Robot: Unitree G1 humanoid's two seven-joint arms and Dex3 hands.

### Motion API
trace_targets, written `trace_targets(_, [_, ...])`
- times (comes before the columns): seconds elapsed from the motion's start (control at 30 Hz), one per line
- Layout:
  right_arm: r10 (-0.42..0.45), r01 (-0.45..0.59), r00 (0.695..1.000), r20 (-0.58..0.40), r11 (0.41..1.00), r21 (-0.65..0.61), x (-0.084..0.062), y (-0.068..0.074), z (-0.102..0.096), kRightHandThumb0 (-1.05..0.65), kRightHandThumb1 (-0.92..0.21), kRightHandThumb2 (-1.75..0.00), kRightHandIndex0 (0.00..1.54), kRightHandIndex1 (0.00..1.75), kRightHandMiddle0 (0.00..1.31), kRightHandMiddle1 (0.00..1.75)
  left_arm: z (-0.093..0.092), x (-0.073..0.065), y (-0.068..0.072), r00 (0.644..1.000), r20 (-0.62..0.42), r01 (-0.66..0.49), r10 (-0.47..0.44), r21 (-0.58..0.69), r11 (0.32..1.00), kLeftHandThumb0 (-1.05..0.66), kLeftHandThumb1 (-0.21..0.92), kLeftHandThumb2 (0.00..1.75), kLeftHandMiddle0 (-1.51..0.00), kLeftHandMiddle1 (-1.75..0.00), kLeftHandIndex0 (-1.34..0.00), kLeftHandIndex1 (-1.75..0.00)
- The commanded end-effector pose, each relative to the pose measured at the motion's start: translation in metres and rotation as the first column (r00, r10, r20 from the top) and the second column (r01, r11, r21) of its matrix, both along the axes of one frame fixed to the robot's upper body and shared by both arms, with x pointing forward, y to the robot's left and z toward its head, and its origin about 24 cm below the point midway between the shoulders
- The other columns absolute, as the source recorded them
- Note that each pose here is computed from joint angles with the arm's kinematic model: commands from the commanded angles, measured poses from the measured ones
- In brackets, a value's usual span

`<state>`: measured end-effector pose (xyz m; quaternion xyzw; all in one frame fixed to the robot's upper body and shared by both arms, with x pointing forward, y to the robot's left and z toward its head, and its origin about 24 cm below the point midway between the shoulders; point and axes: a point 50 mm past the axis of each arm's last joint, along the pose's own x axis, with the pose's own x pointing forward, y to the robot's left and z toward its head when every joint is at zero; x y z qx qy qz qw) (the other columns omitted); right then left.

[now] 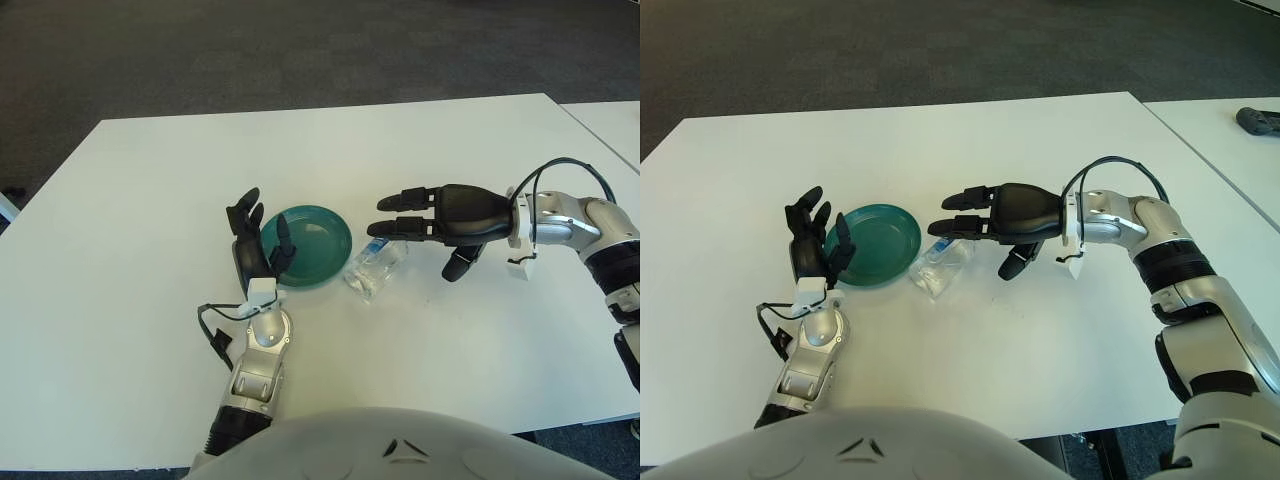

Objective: Put the bottle into the plate.

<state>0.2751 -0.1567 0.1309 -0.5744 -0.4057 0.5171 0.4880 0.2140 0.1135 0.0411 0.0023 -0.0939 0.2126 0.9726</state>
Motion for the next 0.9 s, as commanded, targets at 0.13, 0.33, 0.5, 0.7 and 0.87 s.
trace_targets(0.13, [0.004,-0.003,1.000,0.029,1.000,-0.021,0.0046,0.0029,0.0075,-1.05,-0.92,-1.04,0.02,0.00,0.00,0.00,0.0072,0.0080,-0.0124,0.999,0.036,-0.023,0.027,-0.094,0.995,-0.81,0.92,1.01,-0.35,-0.13,0.00,-0.78])
trace_targets(0.33, [0.001,0.003,0.998,0.065,0.999,-0.052,0.0047,0.0032,0.0086,-1.05,-0.92,-1.05,0.02,0.00,0.00,0.00,0.0062,0.0091,-0.0135,0.999,0.029,-0.024,0.027,-0.118,0.993,-0.82,0.92,1.07,-0.36,-0.11,0.00,-0.78])
trace_targets(0.5, [0.004,0.006,0.992,0.124,0.997,-0.081,0.0044,0.0043,0.0101,-1.05,-0.92,-1.07,0.00,0.00,0.00,0.00,0.0064,0.0102,-0.0149,0.999,0.026,-0.022,0.025,-0.123,0.992,-0.82,0.92,1.10,-0.37,-0.10,0.00,-0.80])
trace_targets(0.7, [0.001,0.011,0.987,0.161,0.997,-0.074,0.0046,0.0064,0.0099,-1.05,-0.92,-1.07,0.00,0.00,0.00,0.00,0.0065,0.0113,-0.0167,1.000,0.027,-0.011,0.015,-0.141,0.990,-0.84,0.92,1.11,-0.37,-0.09,0.00,-0.79])
trace_targets(0.87, [-0.003,0.012,0.987,0.161,0.998,-0.059,0.0075,0.0111,0.0039,-1.05,-0.92,-1.05,0.00,0.00,0.00,0.00,0.0070,0.0127,-0.0192,0.999,0.031,-0.007,0.012,-0.146,0.989,-0.85,0.92,1.12,-0.37,-0.09,0.00,-0.78])
